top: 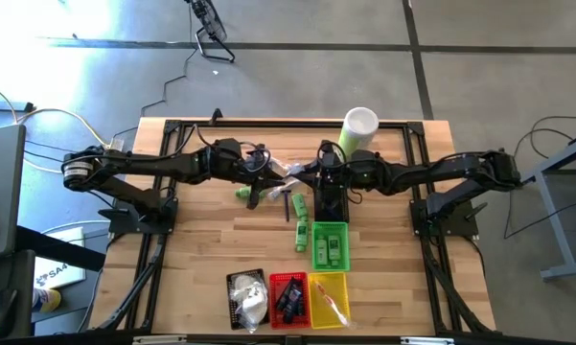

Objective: Pick & Place Travel size toiletries
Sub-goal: Put the blue toothbrush into the yellow bin

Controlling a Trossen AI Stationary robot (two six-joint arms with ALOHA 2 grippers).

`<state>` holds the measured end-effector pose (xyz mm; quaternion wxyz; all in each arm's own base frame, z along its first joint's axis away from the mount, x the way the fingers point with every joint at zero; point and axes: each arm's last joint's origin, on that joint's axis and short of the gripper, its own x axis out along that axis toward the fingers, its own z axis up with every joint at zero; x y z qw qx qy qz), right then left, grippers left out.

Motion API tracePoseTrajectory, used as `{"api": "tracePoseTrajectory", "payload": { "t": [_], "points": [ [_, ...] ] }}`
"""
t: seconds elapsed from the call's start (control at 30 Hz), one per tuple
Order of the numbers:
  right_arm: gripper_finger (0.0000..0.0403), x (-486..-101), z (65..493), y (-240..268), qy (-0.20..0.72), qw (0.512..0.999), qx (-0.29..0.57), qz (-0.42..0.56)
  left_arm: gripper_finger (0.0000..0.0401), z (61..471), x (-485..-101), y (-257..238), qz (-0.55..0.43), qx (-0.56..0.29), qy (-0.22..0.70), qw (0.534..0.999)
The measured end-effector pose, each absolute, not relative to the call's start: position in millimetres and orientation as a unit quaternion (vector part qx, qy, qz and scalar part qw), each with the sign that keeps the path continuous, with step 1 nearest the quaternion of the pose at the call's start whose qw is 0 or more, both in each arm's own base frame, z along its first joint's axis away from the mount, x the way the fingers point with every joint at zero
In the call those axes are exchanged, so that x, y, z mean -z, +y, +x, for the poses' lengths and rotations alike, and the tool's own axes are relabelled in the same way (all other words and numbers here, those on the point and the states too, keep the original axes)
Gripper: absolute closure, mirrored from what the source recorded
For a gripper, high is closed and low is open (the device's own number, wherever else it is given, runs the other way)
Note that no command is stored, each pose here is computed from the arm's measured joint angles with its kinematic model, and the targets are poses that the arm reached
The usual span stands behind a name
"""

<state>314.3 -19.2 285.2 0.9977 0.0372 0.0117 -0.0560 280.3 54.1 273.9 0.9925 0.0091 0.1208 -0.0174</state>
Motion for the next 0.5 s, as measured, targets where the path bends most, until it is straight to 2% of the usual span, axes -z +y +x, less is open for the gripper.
{"api": "tracePoseTrajectory", "payload": {
  "t": [0.2,0.5],
  "points": [
    [0.0391,-284.9,314.3,-18.8,0.013,0.998,0.051,0.037,0.0363,279.8,-272.5,54.1,0.007,0.017,0.128,0.992],
    [0.0395,-284.9,314.4,-18.4,0.013,0.998,0.051,0.037,0.0362,279.7,-272.3,54.2,0.022,0.016,0.13,0.991]
  ]
}}
